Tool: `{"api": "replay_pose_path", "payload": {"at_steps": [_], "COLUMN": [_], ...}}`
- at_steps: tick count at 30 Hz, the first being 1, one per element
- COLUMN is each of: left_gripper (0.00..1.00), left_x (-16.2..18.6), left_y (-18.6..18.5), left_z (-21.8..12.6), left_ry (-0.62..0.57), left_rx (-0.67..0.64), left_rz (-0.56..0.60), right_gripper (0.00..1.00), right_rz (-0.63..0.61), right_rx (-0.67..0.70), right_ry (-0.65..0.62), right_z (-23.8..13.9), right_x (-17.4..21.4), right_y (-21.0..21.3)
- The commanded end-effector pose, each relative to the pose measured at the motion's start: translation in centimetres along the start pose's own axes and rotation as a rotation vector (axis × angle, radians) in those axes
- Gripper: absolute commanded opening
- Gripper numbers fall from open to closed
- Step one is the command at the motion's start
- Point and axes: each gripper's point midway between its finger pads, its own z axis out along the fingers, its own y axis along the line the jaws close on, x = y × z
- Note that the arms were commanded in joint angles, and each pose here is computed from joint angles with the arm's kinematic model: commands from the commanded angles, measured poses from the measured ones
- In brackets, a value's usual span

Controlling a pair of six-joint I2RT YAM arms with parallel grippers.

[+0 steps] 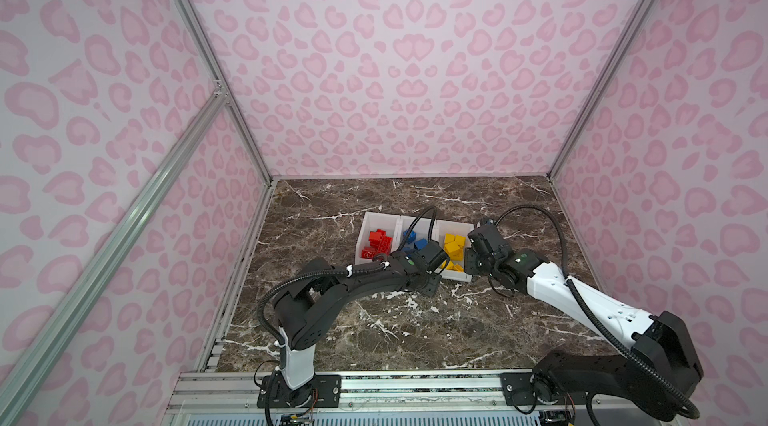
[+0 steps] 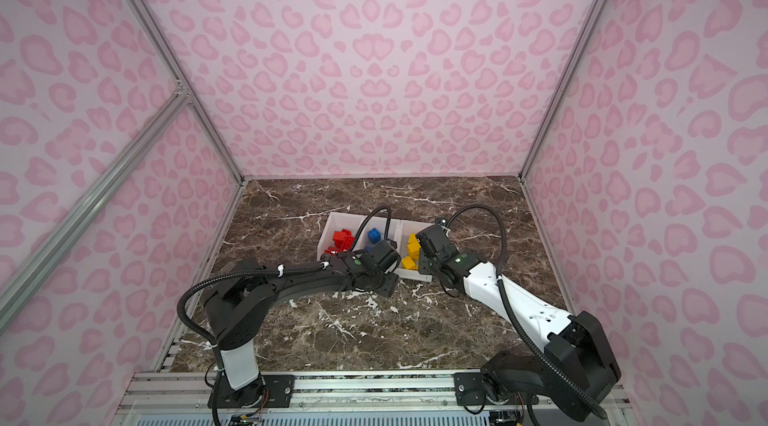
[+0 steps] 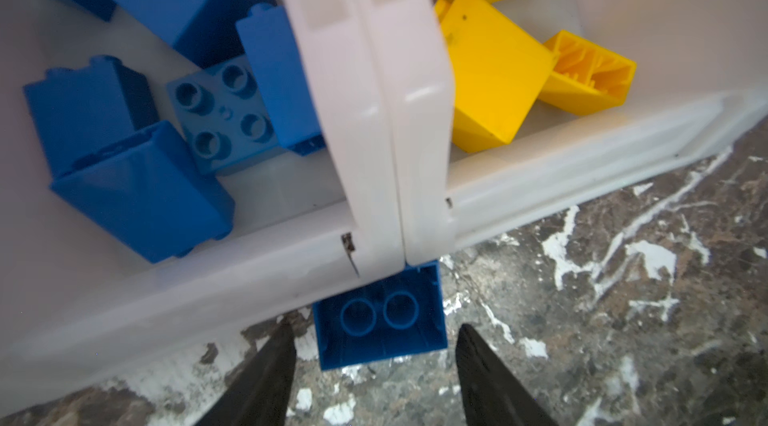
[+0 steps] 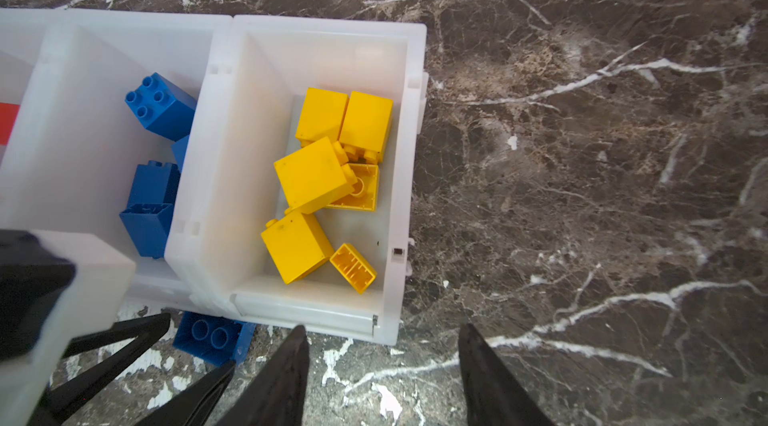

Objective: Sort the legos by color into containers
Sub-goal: 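Lower the left gripper onto the last loose blue brick and grasp it, then lift the blue brick over the middle compartment and release it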

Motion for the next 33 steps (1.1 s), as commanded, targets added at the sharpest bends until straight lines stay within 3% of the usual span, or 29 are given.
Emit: {"api": "replay_pose_path", "payload": {"at_steps": [1,9,22,33], "left_gripper": [0.64,0.63,0.50,0.49], "left_x": [-0.9,-0.8,0.1,2.2], "left_y": [-0.3,-0.5,-0.4,-0.4], "left_z": [0.2,1.0,1.0,-1.0], "left_ry": [-0.025,-0.014,0.002,0.004], "left_rx": [0.001,-0.001,0.004,0.021], "left_rz": [0.014,0.023,0.026,0.025], "right_gripper": [0.58,0.59,0.58,0.58], "right_rz": [0.001,0.000,0.003,0.006], "right_rx": [0.017,0.019,0.017,0.011], "right_ry": [0.006,0.007,0.008,0.008], "right_z": [0.1,0.1,0.1,0.5], "right_x": [0.4,0.4,0.5,0.6], "right_y": [-0.5,-0.5,-0.6,-0.3]}}
